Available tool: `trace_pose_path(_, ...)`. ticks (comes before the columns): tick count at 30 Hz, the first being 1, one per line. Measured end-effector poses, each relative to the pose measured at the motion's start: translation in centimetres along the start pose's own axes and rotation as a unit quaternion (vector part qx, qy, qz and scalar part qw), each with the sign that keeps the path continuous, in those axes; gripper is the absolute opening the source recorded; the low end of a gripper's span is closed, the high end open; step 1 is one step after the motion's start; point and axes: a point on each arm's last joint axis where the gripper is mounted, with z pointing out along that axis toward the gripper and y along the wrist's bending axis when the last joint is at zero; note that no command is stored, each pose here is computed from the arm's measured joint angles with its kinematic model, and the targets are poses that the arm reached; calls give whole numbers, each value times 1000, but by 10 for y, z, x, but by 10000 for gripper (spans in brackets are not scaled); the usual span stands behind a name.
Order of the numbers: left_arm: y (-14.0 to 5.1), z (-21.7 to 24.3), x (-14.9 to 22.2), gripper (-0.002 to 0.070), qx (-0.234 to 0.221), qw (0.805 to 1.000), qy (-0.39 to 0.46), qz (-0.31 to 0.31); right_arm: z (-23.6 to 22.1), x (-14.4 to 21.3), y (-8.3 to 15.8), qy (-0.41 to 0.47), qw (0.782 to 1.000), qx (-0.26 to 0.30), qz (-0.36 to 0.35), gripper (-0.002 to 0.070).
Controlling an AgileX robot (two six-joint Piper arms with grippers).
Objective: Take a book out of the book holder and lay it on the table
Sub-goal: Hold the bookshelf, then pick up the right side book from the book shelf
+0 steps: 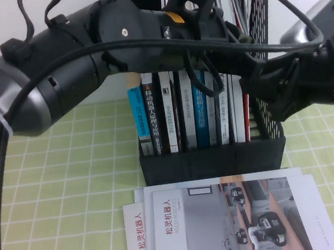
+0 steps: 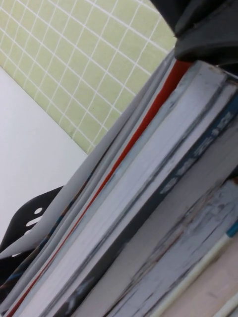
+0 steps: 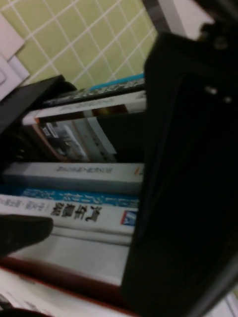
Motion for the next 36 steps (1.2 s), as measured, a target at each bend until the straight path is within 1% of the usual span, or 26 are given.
trace_pose_path(5, 1, 0, 0, -3, -3, 1000, -1, 4, 17, -5, -8, 13, 999, 37, -14, 328)
trace_pose_path(11, 3, 0, 0, -3, -12, 1000, 2, 12, 33, -14, -17, 10, 999, 47, -17, 328)
trace_pose_path(14, 5, 0, 1, -3, -18, 1000, 5, 14, 36, -15, -16, 9, 999, 45, -20, 330)
trace_pose_path(21, 5, 0, 1, -3, -23, 1000, 8, 11, 36, -16, -16, 8, 999, 46, -23, 330)
trace_pose_path(25, 5, 0, 1, -3, -25, 1000, 5, 12, 29, -21, -17, 9, 997, 74, -34, 333)
trace_pose_path(31, 6, 0, 0, -3, -28, 1000, 1, 13, 19, -14, -21, 32, 991, 123, -47, 335)
trace_pose_path(36, 6, 0, -1, -3, -31, 999, -4, 13, 17, -8, -20, 42, 990, 130, -43, 328)
